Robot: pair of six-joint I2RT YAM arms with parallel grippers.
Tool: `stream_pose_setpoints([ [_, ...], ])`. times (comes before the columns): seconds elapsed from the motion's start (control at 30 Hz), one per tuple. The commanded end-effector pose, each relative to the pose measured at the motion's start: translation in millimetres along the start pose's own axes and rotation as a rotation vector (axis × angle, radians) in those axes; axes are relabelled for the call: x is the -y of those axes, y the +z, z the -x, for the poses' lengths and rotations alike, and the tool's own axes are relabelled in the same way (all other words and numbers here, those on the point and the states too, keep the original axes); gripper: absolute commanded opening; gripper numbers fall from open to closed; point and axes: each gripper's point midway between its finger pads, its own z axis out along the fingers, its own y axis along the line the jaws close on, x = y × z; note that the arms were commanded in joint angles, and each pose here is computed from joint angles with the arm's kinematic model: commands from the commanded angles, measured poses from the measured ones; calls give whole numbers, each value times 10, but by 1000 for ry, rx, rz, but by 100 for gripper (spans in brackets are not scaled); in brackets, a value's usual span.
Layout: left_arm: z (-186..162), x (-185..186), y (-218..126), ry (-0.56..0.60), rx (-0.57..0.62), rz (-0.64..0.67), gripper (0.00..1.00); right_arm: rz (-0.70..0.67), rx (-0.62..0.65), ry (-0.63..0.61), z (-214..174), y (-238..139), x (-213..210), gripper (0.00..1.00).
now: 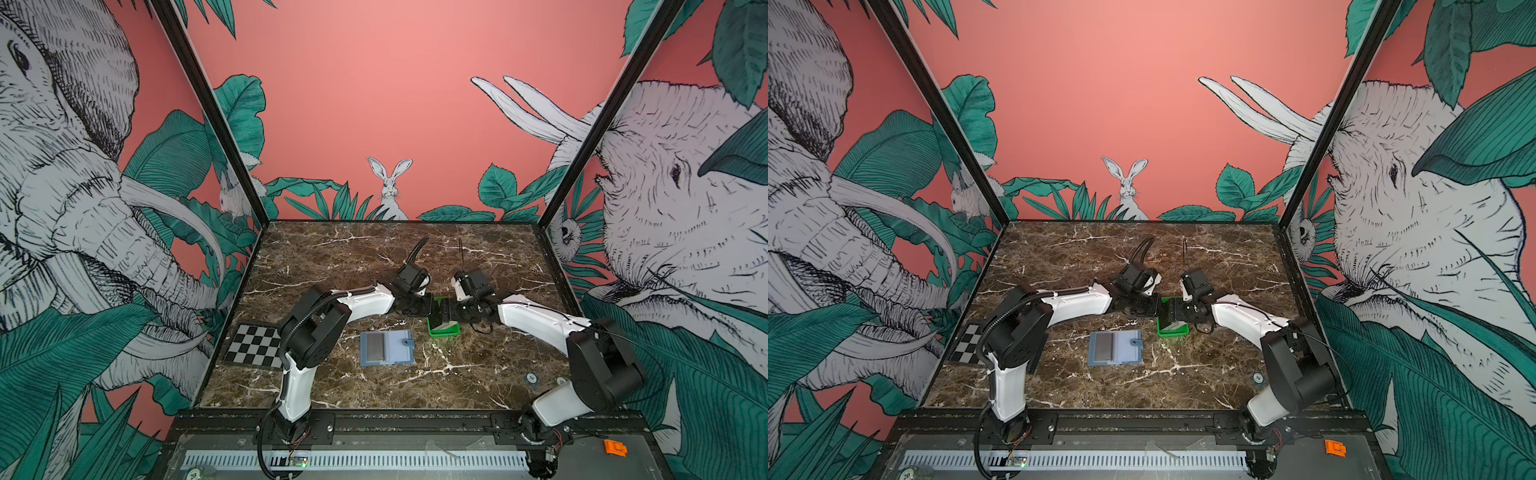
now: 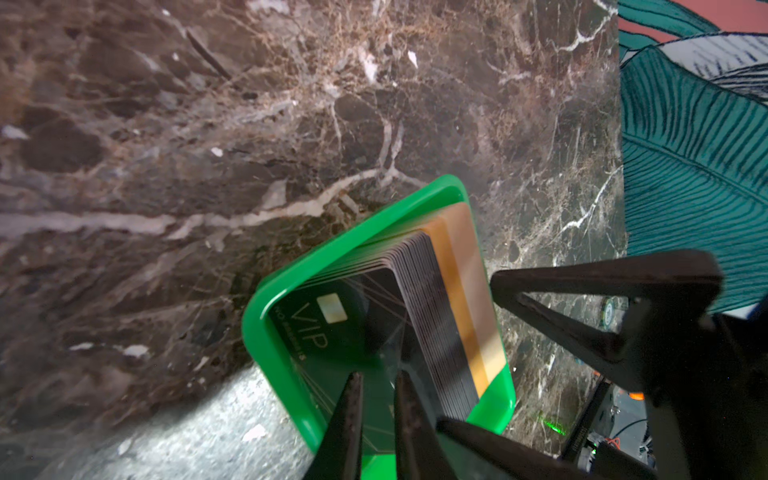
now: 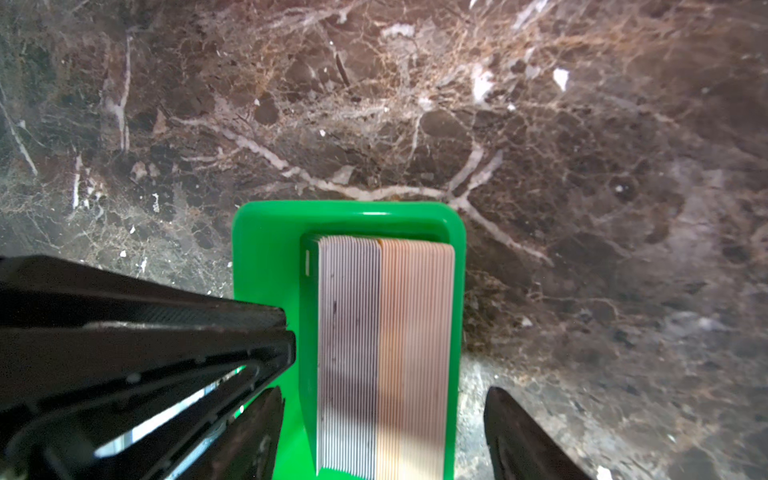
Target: Put the credit cards into the card holder
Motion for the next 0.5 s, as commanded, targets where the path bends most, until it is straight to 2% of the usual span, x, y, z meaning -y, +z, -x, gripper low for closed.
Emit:
stream_pose_setpoints([
  [0.0,0,18,0,-1,-8,12,17,10,9,-7,74,43,-22,76],
  [0.47,-71,-97,26,-8,-31,55,14,-24,8,21,75,89,89,75],
])
